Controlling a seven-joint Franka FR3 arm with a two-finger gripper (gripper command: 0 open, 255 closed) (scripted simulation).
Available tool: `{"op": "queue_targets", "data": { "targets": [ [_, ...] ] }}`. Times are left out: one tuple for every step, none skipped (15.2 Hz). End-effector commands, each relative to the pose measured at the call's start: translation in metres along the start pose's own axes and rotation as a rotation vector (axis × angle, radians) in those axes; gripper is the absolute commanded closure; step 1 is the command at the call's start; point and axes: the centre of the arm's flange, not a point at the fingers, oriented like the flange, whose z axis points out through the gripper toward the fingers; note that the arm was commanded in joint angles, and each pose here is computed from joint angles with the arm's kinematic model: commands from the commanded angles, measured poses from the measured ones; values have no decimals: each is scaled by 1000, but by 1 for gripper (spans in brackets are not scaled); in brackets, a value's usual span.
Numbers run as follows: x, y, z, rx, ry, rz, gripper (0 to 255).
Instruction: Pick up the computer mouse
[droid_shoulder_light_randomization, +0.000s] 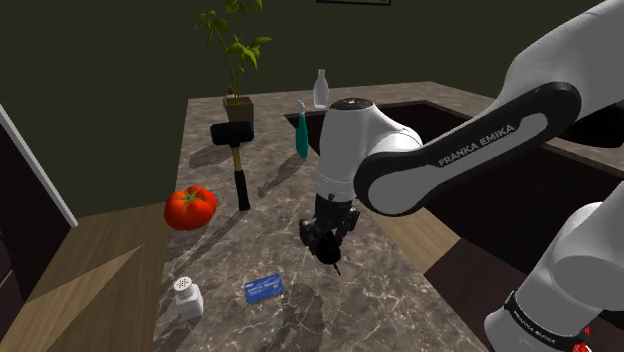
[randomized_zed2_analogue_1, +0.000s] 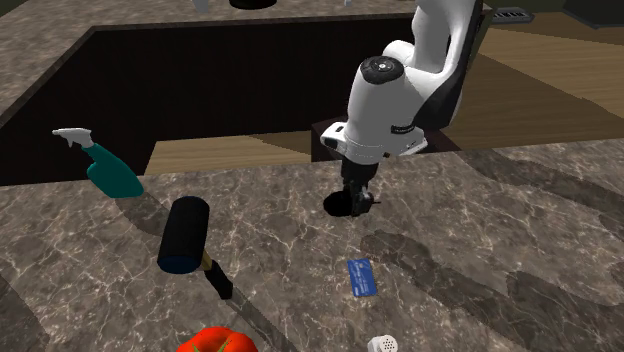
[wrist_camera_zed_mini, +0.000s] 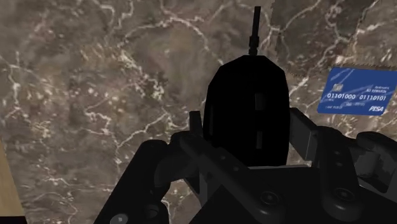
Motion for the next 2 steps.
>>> {"op": "queue_targets", "data": {
  "targets": [
    [0,-1,-6,0,0,0,255],
    [0,-1,-6,0,0,0,255]
  ]
}}
